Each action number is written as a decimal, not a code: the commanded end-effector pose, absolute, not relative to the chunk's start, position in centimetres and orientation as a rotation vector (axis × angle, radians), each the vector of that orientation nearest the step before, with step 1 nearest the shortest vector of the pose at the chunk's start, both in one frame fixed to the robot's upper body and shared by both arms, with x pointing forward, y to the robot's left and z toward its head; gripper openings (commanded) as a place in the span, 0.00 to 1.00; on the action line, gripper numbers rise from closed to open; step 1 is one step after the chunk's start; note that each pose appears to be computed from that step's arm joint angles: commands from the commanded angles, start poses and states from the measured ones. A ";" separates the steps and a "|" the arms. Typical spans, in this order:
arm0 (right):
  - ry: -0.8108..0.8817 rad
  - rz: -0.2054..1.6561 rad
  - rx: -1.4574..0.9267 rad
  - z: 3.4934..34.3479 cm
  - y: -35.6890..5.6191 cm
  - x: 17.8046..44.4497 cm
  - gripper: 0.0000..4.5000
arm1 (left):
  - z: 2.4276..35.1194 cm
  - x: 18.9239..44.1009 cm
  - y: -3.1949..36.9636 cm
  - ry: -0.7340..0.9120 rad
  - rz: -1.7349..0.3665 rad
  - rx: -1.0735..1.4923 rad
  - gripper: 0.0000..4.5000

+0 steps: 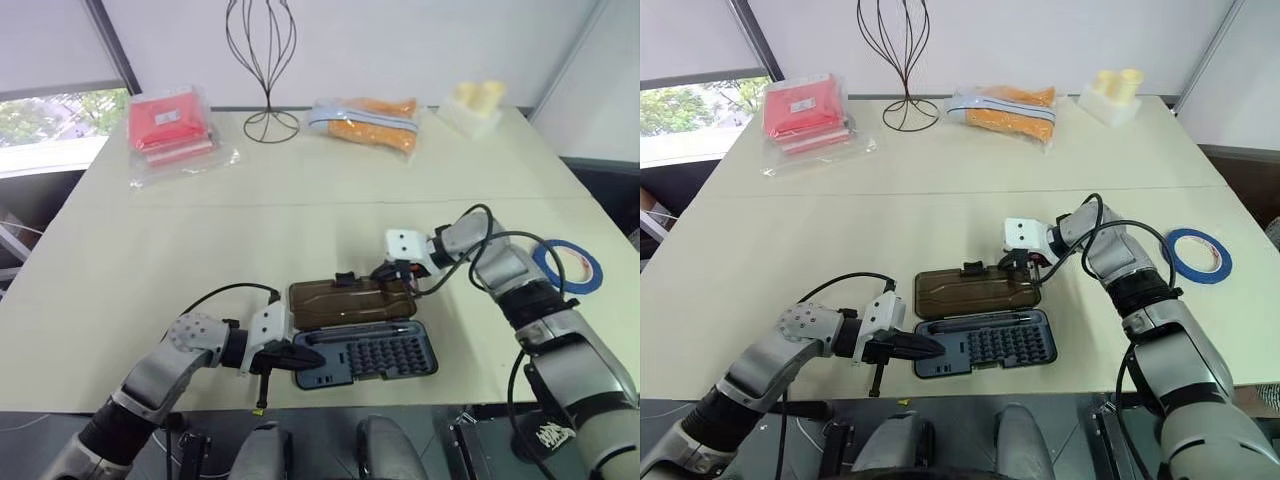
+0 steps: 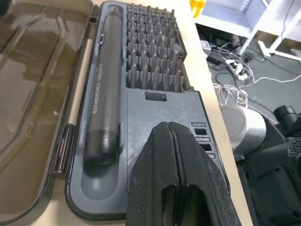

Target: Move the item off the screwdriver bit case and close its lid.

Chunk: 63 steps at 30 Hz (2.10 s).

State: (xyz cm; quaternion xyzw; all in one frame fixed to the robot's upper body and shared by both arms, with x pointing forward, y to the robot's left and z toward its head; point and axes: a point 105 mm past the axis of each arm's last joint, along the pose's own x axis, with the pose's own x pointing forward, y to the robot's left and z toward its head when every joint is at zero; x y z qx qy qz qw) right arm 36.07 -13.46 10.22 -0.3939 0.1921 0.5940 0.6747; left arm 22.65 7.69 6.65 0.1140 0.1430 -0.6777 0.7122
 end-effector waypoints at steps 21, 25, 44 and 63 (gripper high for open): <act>-0.099 0.948 -1.233 14.9 -13.6 35.0 0.01 | 6.4 23.6 12.7 0.482 -1.337 0.212 0.00; -0.177 0.855 -1.237 16.1 -13.6 34.7 0.01 | 7.7 24.3 13.9 0.469 -1.293 0.202 0.00; -0.352 0.763 -1.220 18.3 -12.0 32.2 0.01 | 12.4 32.6 19.4 0.347 -0.969 0.132 0.00; -0.330 0.783 -1.222 18.1 -11.8 31.7 0.01 | 12.7 36.8 11.3 0.241 -1.197 0.188 0.00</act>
